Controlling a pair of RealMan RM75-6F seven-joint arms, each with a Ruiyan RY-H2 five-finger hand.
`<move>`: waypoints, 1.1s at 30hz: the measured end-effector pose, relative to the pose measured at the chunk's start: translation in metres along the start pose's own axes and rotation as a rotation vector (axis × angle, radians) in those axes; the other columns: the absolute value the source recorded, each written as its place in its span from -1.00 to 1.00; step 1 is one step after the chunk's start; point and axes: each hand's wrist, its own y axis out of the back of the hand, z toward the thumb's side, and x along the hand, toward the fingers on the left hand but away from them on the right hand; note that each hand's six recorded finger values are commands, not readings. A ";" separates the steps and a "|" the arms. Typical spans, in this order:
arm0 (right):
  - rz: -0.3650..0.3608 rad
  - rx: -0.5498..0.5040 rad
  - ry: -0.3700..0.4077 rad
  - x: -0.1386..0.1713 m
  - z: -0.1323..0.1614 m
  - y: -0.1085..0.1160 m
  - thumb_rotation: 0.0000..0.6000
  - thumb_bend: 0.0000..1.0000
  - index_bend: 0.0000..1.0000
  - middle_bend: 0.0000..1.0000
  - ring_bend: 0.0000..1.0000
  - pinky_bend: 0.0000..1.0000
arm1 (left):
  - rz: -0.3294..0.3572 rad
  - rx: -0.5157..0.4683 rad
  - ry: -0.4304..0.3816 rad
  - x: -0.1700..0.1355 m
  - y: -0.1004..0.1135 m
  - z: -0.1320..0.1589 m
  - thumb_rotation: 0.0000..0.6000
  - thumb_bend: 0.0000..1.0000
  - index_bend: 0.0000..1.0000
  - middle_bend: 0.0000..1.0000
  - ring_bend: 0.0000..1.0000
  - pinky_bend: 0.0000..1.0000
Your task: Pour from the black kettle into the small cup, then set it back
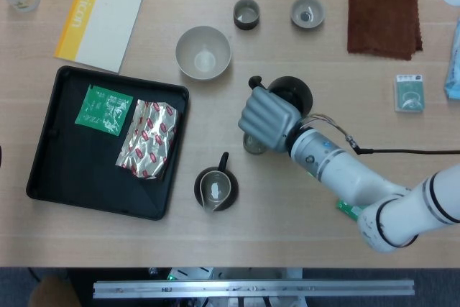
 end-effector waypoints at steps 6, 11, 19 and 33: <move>-0.001 0.009 -0.007 -0.001 0.001 0.001 0.56 0.18 0.70 0.64 0.64 -0.52 | 0.001 0.001 0.001 0.000 0.000 -0.001 1.00 -0.14 -0.69 -0.52 -0.62 -0.66; -0.003 0.010 -0.009 -0.002 0.002 0.001 0.56 0.17 0.70 0.64 0.64 -0.52 | 0.001 0.001 0.003 0.000 0.000 -0.002 1.00 -0.14 -0.69 -0.52 -0.62 -0.66; -0.002 -0.043 -0.010 -0.001 0.004 -0.002 0.56 0.16 0.70 0.64 0.64 -0.52 | -0.002 0.000 0.011 -0.001 -0.001 -0.004 1.00 -0.14 -0.69 -0.52 -0.62 -0.66; -0.022 -0.303 -0.025 0.008 -0.007 -0.011 0.56 0.13 0.70 0.61 0.61 -0.52 | -0.005 0.003 0.016 -0.001 -0.001 -0.004 1.00 -0.14 -0.69 -0.52 -0.62 -0.66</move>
